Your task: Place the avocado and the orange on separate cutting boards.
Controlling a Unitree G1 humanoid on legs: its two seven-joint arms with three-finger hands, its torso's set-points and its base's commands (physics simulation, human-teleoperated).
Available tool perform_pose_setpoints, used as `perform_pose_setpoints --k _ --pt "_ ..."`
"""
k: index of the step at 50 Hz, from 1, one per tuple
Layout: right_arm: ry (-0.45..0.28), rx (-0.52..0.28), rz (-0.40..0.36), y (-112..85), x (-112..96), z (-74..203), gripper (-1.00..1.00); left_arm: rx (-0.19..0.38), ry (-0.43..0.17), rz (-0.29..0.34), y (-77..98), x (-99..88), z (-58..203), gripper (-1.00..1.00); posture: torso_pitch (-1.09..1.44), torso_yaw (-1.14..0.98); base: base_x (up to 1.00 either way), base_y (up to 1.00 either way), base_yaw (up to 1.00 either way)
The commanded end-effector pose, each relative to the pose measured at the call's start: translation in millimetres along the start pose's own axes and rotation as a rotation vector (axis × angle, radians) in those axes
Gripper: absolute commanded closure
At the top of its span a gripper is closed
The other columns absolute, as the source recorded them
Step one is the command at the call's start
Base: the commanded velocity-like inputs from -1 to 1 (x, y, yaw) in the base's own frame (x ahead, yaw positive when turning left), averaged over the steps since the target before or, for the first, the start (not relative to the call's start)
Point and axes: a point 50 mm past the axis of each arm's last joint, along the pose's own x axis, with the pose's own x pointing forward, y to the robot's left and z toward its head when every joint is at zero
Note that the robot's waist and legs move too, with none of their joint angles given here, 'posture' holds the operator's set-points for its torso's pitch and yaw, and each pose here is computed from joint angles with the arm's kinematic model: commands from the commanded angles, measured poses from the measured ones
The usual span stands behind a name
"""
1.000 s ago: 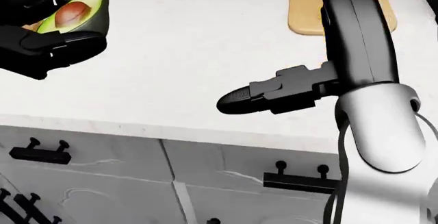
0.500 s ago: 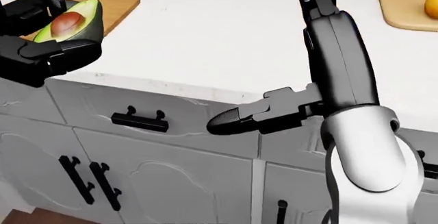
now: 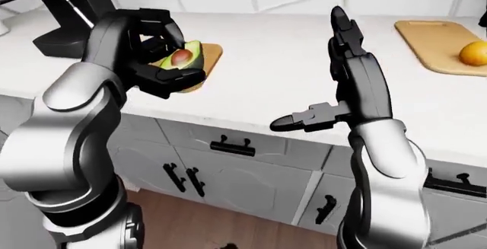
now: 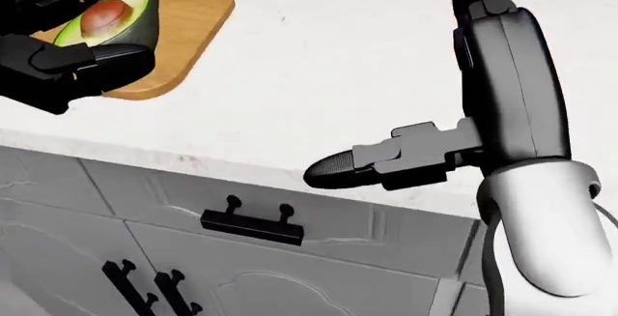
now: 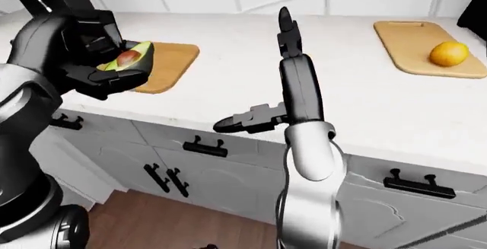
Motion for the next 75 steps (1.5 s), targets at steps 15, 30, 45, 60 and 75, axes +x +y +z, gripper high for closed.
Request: perform_pose_setpoints --k 15,30,45,60,75 --pt "-0.056 0.01 -0.004 -0.7 -2.3 8.8 -1.0 0.009 -0.063 0.044 8.0 -4.6 12.7 0.73 0.0 0.0 -0.11 0.87 0.0" --pt "-0.057 0.033 -0.012 -2.8 -2.6 6.9 -1.0 0.011 -0.063 0.039 6.3 -3.8 12.6 0.73 0.0 0.0 0.0 0.07 0.0" --pt "-0.064 0.036 -0.026 -8.9 -5.6 9.7 -1.0 0.031 -0.072 0.028 0.7 2.1 22.3 0.73 0.0 0.0 0.0 0.0 0.0" --pt "-0.063 0.046 -0.033 -10.4 -5.5 8.5 -1.0 0.092 -0.016 0.018 -17.3 41.0 -0.3 0.74 0.0 0.0 0.0 0.0 0.0" --pt "-0.059 0.054 -0.029 -7.9 -4.5 3.8 -1.0 0.143 0.023 -0.012 -39.9 63.7 -17.0 0.68 0.0 0.0 0.0 0.0 0.0"
